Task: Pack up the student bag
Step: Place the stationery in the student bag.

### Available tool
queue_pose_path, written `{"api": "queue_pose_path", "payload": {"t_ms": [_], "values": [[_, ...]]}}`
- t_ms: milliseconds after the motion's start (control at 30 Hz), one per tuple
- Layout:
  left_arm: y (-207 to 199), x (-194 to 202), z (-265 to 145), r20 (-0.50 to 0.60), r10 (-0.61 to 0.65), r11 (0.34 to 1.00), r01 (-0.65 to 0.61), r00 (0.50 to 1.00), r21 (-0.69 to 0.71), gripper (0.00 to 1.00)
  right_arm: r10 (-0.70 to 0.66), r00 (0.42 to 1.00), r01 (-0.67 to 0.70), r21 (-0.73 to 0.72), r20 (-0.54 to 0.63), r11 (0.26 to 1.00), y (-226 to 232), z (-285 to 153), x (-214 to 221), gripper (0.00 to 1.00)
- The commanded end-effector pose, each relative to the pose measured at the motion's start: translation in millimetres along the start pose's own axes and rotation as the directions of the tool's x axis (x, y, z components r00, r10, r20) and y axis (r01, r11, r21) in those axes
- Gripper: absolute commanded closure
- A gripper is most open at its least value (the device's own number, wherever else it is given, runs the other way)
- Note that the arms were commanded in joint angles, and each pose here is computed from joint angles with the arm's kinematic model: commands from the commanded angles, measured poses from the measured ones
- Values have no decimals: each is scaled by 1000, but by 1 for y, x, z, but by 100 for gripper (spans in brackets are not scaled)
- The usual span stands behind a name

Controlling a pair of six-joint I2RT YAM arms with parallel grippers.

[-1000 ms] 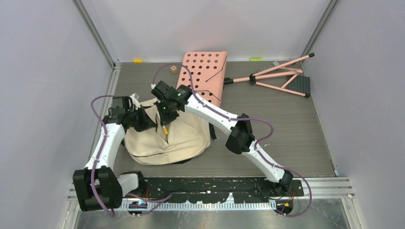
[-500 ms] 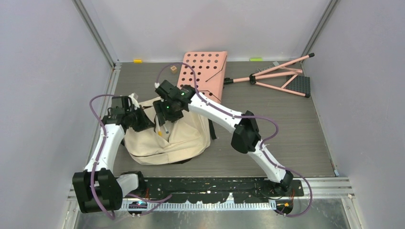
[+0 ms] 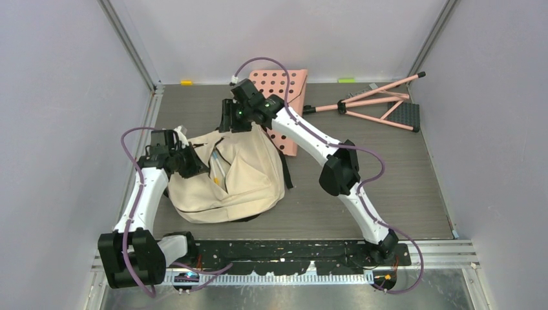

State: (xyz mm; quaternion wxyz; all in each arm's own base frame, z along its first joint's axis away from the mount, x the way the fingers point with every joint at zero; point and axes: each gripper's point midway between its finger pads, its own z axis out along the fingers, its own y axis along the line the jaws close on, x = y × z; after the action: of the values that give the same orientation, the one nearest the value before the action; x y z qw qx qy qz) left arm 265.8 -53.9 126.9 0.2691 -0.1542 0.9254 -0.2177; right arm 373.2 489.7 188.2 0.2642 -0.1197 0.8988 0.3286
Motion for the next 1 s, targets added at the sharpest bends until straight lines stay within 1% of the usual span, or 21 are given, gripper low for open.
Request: {"api": "queue_pose_path", "payload": {"t_ms": [0,33,233,467,600,667,767,833,867,967], "values": [[-6,-7,-9,27,26,999,-26,999,19,100,44,998,-42,-37,55,998,3,17,-18,46],[-6,-7,-9,26,25,999,-26,999,21,100,49,998,-48,-23,42,999,-5,28,-14,46],[-8,-4,-6,18,25,999,-26,1000,41,100,60,998,-60,-39,-18,997,-16,61,4,45],[-7,4,-3,-2,21,998,-21,1000,52,100,90,995,-95,-108,-51,990,-13,87,17,46],[-6,6,-2,-6,19,998,-18,1000,57,100,97,993,-104,-113,-62,988,-13,98,26,51],[-6,6,-2,-6,19,998,-18,1000,57,100,97,993,-105,-115,-70,988,-13,101,29,56],[-6,6,-1,-7,18,998,-18,1000,56,100,89,994,-97,-112,-71,989,-13,104,33,60],[-6,6,-1,-7,18,998,-18,1000,56,100,85,994,-93,-123,-67,988,-10,107,34,64],[-6,6,-1,-8,18,998,-17,1000,56,100,84,994,-92,-133,-66,987,-8,107,33,69],[-6,5,-1,-6,18,998,-18,1000,52,100,82,995,-92,-157,-64,983,-1,103,30,76]]}}
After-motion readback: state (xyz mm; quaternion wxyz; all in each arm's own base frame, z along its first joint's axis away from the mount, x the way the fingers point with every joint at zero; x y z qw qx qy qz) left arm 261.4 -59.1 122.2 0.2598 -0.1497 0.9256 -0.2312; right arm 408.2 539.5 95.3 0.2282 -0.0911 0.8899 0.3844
